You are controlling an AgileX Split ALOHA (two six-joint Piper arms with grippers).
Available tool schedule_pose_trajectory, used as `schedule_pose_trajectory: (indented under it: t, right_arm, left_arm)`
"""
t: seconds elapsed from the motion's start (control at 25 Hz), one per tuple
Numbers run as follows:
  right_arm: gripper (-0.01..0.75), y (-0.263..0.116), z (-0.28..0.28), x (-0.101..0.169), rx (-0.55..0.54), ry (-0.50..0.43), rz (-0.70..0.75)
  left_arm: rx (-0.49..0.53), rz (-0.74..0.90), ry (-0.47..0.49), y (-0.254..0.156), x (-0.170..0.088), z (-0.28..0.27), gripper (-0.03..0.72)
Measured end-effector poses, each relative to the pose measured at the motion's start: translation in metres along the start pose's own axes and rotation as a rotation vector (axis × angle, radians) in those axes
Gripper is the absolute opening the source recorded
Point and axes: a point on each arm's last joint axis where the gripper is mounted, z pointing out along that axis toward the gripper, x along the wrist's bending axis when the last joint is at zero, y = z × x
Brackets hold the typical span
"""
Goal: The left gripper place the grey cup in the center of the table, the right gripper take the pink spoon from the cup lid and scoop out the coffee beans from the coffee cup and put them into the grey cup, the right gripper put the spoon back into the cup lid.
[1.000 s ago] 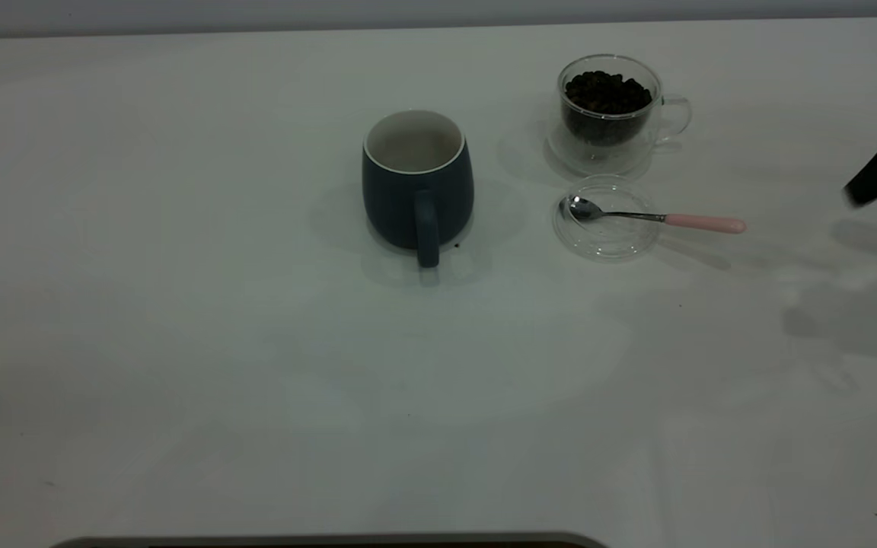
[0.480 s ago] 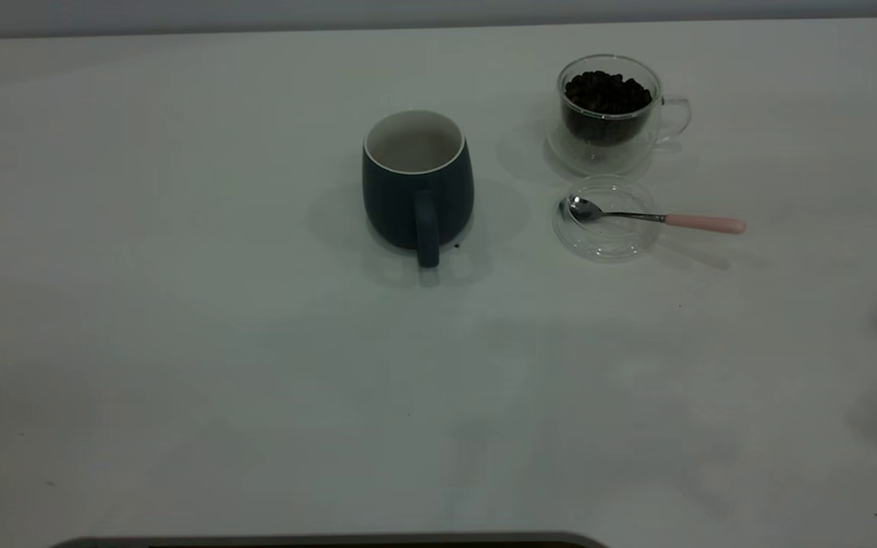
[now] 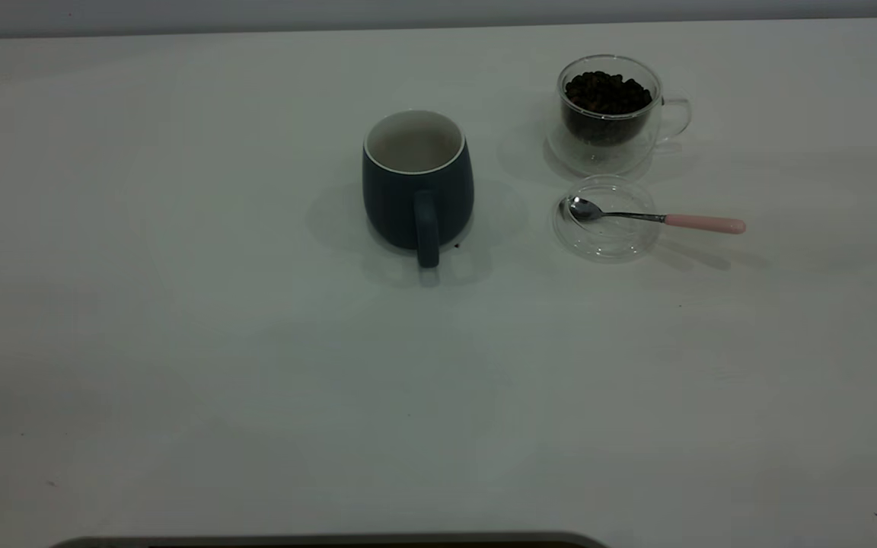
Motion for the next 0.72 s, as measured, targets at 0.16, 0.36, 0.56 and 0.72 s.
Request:
schedule_pose_trajectory:
  t: [0.16,0.36,0.56,0.72]
  right_arm:
    - [0.536,-0.019,-0.018,0.013,-0.068,0.012,-0.113]
    - [0.536,-0.038,-0.032,0.017,-0.101,0.028,-0.246]
    - [0.536,-0.053,-0.047,0.020,-0.239,0.031,-0.290]
    - [0.538,-0.063,-0.041,0.020,-0.326,0.027,-0.259]
  left_arm:
    - [0.000,0.000,0.000,0.000,0.000,0.000,0.565]
    - [0.000,0.000,0.000,0.000,0.000,0.000,0.565]
    - [0.000,0.000,0.000,0.000,0.000,0.000,0.565]
    - [0.000,0.000,0.000,0.000,0.000,0.000,0.565]
